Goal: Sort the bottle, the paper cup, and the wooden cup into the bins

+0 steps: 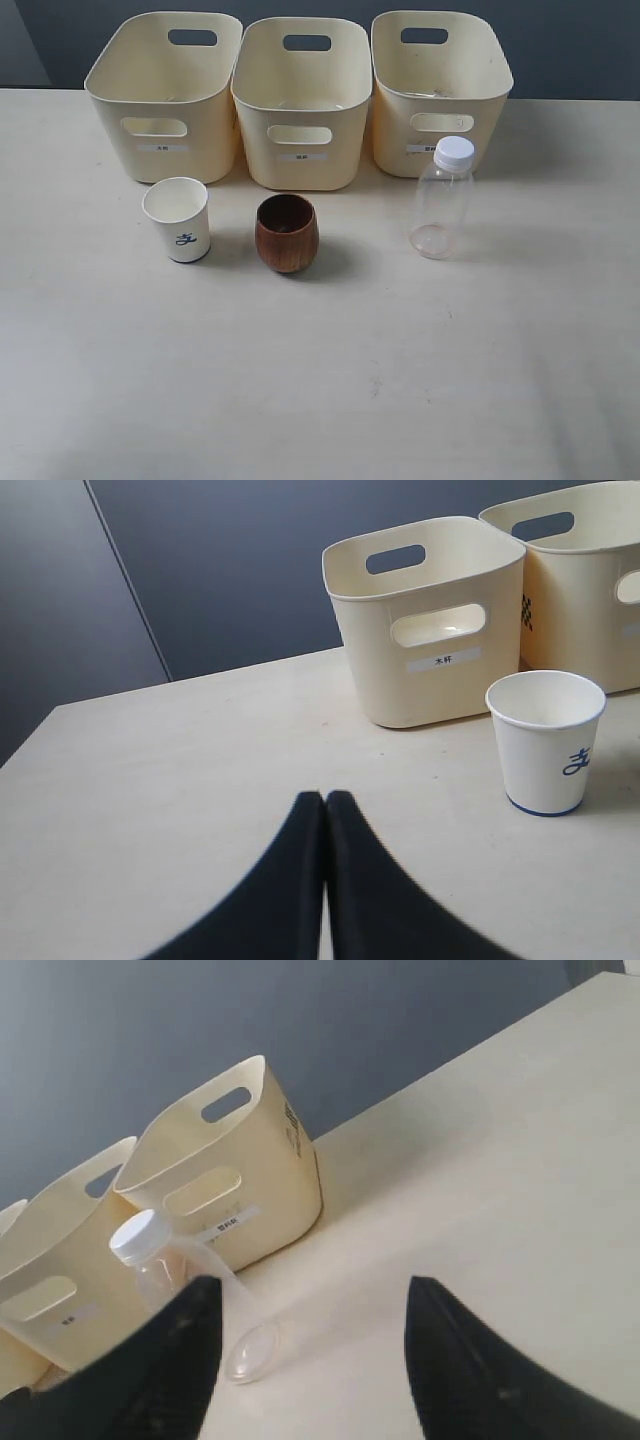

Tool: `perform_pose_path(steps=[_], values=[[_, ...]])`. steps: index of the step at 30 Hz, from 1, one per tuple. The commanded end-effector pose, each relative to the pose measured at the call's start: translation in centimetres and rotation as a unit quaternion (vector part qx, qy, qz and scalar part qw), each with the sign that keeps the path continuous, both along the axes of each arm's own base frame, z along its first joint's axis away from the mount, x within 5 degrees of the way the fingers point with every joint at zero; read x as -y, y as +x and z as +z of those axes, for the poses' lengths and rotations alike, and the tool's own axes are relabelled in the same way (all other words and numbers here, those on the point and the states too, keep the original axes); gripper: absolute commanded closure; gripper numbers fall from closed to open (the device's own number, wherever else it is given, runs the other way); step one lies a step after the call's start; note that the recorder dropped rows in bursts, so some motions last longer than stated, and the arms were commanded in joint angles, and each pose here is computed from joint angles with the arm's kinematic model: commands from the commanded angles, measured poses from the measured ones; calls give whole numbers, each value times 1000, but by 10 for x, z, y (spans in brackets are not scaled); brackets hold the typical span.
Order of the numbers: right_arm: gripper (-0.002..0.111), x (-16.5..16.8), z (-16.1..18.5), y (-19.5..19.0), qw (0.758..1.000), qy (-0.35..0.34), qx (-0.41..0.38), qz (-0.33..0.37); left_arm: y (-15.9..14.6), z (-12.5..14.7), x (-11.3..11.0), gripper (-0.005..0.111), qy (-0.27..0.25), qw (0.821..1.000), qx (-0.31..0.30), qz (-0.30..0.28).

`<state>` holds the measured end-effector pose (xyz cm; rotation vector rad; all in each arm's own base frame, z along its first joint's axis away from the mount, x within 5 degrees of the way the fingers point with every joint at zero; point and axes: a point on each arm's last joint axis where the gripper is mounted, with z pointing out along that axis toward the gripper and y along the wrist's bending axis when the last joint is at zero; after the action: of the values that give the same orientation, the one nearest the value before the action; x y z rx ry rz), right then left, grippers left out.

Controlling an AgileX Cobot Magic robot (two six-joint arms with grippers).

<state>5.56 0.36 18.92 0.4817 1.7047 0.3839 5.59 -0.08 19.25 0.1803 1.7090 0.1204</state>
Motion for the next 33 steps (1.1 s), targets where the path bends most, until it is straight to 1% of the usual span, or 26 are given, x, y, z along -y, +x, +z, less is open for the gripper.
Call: perform_pose_path(steps=[1,4,7,8,9,11,13,14,17,24,27,33], values=[[55,-1,3,0,997,-66,18,18,0,0,0,107,-1,1000,5,-2],[55,-7,7,0,996,-65,43,47,0,0,0,107,-1,1000,5,-2],[55,-18,14,-1,989,-65,81,103,0,0,0,107,-1,1000,5,-2],[55,-23,21,-2,983,-74,105,131,0,0,0,107,-1,1000,5,-2],[55,-27,27,-4,974,-96,129,156,0,0,0,107,-1,1000,5,-2],[55,-38,38,-9,954,-107,185,211,0,0,0,107,-1,1000,5,-2],[55,-43,45,-13,939,-110,224,237,0,0,0,107,-1,1000,5,-2],[55,-44,46,-14,935,-123,229,241,0,0,0,107,-1,1000,5,-2],[55,-40,45,-9,944,-125,212,221,0,0,0,107,-1,1000,5,-2],[55,-38,43,4,947,-150,169,228,0,0,0,107,-1,1000,5,-2],[55,-37,52,11,947,-157,160,229,0,0,0,107,-1,1000,5,-2],[55,-37,76,30,949,-146,139,243,0,0,0,107,-1,1000,5,-2]])
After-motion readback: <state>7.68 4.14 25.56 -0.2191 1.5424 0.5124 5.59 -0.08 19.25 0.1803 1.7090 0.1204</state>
